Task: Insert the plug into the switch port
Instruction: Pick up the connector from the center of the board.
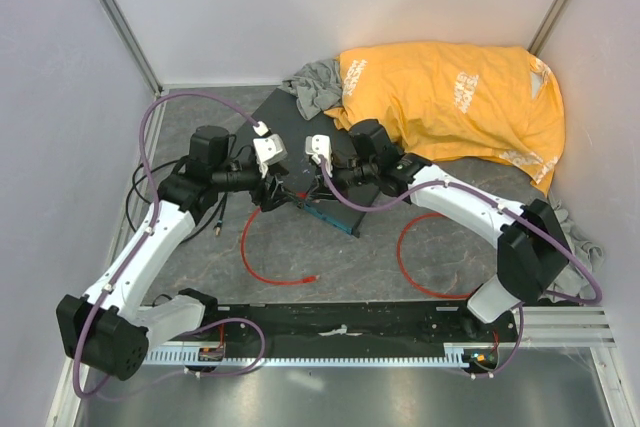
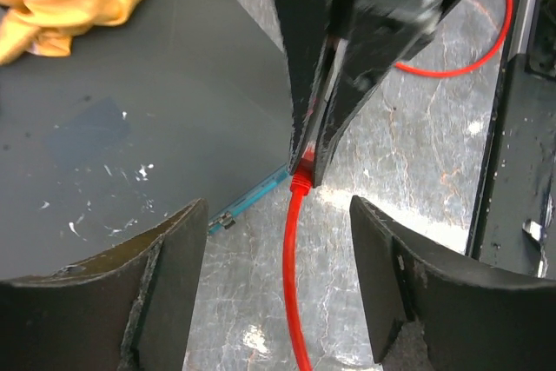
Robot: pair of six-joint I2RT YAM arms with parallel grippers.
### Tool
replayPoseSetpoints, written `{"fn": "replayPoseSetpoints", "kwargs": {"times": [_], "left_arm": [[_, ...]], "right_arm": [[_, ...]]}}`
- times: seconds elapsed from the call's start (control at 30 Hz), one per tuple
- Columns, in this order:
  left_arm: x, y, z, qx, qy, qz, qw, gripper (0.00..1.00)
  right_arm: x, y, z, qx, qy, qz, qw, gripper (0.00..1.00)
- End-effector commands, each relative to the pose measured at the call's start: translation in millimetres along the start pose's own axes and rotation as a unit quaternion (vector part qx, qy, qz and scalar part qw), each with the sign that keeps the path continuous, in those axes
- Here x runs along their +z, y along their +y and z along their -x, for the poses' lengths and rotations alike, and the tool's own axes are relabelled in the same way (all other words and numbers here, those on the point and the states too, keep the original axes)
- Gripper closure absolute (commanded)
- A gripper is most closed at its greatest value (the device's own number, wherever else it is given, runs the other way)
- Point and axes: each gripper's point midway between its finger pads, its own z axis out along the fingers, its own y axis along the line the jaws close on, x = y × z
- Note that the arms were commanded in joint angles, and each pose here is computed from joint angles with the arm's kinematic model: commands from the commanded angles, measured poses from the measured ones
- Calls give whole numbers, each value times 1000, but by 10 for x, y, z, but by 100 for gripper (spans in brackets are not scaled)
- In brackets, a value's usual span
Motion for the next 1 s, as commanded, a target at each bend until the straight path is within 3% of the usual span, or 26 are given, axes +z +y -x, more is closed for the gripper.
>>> {"fn": "replayPoseSetpoints", "kwargs": {"times": [0.0,0.13,0.33,0.43,0.47,0.63,0.73,0.77,0.87,0.9,0.93,0.97], "left_arm": [[12,-1,82,40,-9,-13,999,29],[29,3,-47,37,7,-11,999,32],[89,-122,-191,9,21,-40,999,54],[107,-170,-219,3,23,-50,998,80],[106,-184,-211,4,21,-53,998,98],[91,-269,-244,2,18,-60,998,98],[73,-252,-313,-8,23,-39,999,98],[47,-238,-264,2,12,-28,1000,98],[25,-178,-327,-20,7,14,1000,98],[-23,-101,-226,-2,-14,46,999,99],[-15,-89,-317,-8,-16,59,998,98],[-31,-56,-307,-17,-27,78,996,98]], "right_arm": [[-82,54,333,-56,-48,6,997,100],[-95,90,357,-59,-53,8,997,100],[-98,95,390,-60,-60,7,996,100],[-90,106,384,-59,-62,8,996,100],[-86,99,394,-60,-64,7,996,100],[-62,113,407,-50,-71,8,996,98],[-66,69,482,-26,-91,-5,995,81],[-76,44,542,-26,-105,-10,994,62],[-161,-66,676,21,-149,-26,988,38],[-192,-76,651,46,-161,-22,986,34],[-281,-132,662,119,-182,-16,976,29],[-385,-214,854,122,-231,-20,965,27]]}}
